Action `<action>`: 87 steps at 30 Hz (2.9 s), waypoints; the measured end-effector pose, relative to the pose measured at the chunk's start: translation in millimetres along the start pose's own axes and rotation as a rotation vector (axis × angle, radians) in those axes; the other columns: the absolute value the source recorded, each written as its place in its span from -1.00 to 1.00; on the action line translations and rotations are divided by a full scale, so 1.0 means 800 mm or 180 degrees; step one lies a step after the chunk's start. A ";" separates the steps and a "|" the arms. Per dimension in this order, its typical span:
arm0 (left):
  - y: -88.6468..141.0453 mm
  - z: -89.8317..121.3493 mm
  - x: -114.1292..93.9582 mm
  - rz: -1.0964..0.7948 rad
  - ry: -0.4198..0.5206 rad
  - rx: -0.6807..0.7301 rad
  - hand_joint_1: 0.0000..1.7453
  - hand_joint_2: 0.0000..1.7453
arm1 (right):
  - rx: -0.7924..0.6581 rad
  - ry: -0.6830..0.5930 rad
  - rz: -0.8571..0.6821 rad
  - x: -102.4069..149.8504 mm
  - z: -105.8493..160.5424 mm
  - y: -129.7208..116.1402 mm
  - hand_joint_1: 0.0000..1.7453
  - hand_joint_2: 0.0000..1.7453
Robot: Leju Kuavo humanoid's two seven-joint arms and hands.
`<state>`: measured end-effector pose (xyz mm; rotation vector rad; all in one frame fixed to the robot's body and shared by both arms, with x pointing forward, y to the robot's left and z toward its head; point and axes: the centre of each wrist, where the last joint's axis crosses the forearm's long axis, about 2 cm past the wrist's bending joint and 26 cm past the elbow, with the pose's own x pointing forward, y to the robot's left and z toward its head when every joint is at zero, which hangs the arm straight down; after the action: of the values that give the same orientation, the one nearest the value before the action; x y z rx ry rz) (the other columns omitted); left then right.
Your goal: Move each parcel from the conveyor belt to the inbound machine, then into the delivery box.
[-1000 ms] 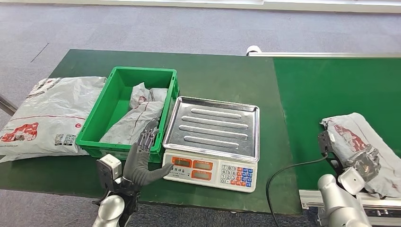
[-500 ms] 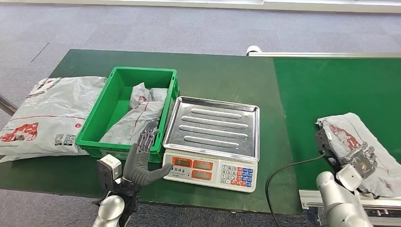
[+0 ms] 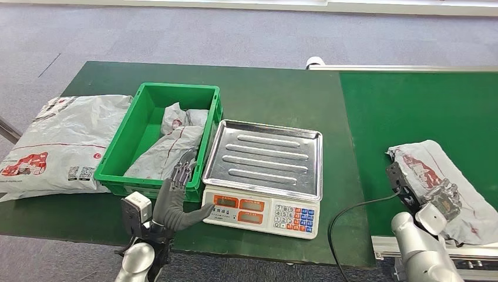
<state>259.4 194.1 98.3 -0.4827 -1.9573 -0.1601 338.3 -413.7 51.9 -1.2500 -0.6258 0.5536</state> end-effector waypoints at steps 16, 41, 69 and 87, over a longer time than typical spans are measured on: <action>0.003 0.000 -0.001 -0.0015 -0.0001 0.0024 -1.00 1.00 | 0.0219 -0.0027 0.0114 0.001 0.003 0.007 -1.00 1.00; 0.005 -0.001 -0.003 -0.0033 0.0000 0.0056 -1.00 1.00 | 0.0412 -0.0054 0.0148 0.007 0.006 0.012 -1.00 1.00; 0.007 -0.001 -0.004 -0.0037 -0.0007 0.0074 -1.00 1.00 | 0.0451 -0.0139 0.0128 0.014 0.005 0.010 1.00 -1.00; 0.008 0.001 -0.004 -0.0045 -0.0013 0.0097 -1.00 1.00 | -0.0115 -0.0403 -0.0103 0.022 0.005 0.002 1.00 1.00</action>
<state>262.9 199.3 94.2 -0.4496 -1.9648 -0.1383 347.8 -398.2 53.8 -1.2432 -0.7638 0.6002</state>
